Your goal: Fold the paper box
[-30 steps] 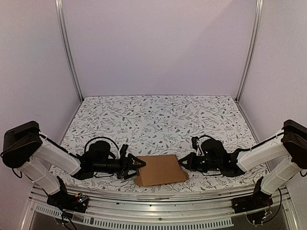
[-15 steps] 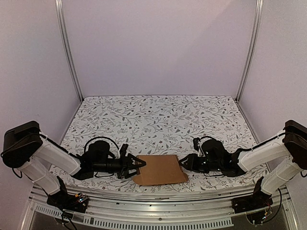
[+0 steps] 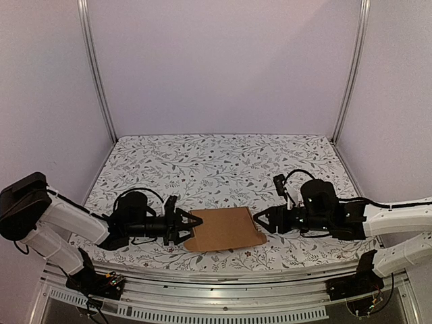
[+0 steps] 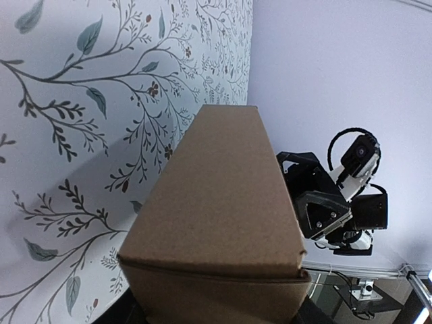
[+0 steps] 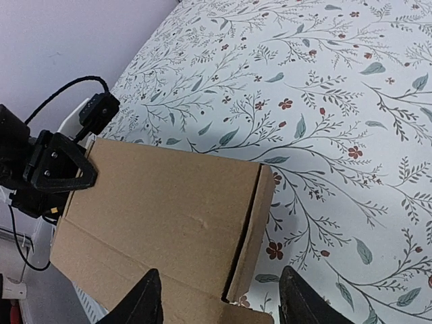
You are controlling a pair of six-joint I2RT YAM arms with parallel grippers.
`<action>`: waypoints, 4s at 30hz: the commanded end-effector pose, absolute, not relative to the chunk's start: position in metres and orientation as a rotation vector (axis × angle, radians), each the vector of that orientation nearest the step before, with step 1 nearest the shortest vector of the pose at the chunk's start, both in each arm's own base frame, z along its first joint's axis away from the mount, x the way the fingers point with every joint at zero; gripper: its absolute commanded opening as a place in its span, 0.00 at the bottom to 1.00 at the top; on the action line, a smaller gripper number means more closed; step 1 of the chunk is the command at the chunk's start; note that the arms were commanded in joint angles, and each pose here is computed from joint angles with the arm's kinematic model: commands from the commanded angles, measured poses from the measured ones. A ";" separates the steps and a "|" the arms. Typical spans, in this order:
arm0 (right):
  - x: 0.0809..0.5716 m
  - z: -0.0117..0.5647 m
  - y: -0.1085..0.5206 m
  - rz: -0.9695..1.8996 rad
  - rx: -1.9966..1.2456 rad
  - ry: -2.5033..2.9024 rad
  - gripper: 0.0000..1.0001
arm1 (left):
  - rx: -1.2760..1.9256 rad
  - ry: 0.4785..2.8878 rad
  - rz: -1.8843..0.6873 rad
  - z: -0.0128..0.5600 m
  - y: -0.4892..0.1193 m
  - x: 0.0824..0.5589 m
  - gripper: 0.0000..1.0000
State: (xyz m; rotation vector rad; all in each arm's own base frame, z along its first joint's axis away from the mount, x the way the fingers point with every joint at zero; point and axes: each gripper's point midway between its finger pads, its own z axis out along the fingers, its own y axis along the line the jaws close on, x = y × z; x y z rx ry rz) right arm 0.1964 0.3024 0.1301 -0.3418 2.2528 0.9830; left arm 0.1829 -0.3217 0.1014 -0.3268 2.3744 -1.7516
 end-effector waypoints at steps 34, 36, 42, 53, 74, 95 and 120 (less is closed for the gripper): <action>0.133 0.220 0.333 0.046 -1.547 1.155 0.99 | -0.024 2.240 -2.034 0.199 -0.254 0.161 0.17; 0.128 0.228 0.339 0.003 -1.544 1.087 0.99 | -0.006 2.253 -2.056 0.202 -0.253 0.158 0.17; 0.112 0.251 0.352 -0.179 -1.517 0.856 0.99 | 0.049 2.216 -2.147 0.210 -0.251 0.150 0.12; 0.081 0.252 0.366 -0.450 -1.627 0.569 0.99 | 0.246 2.176 -2.201 0.228 -0.249 0.129 0.09; 0.040 0.262 0.397 -0.519 -1.649 0.200 0.99 | 0.477 2.171 -2.184 0.229 -0.244 0.106 0.07; 0.020 0.259 0.421 -0.532 -1.677 0.066 0.93 | 0.633 2.070 -2.177 0.247 -0.241 0.086 0.05; 0.032 0.272 0.417 -0.574 -1.653 0.124 0.69 | 0.662 2.091 -2.166 0.244 -0.243 0.079 0.04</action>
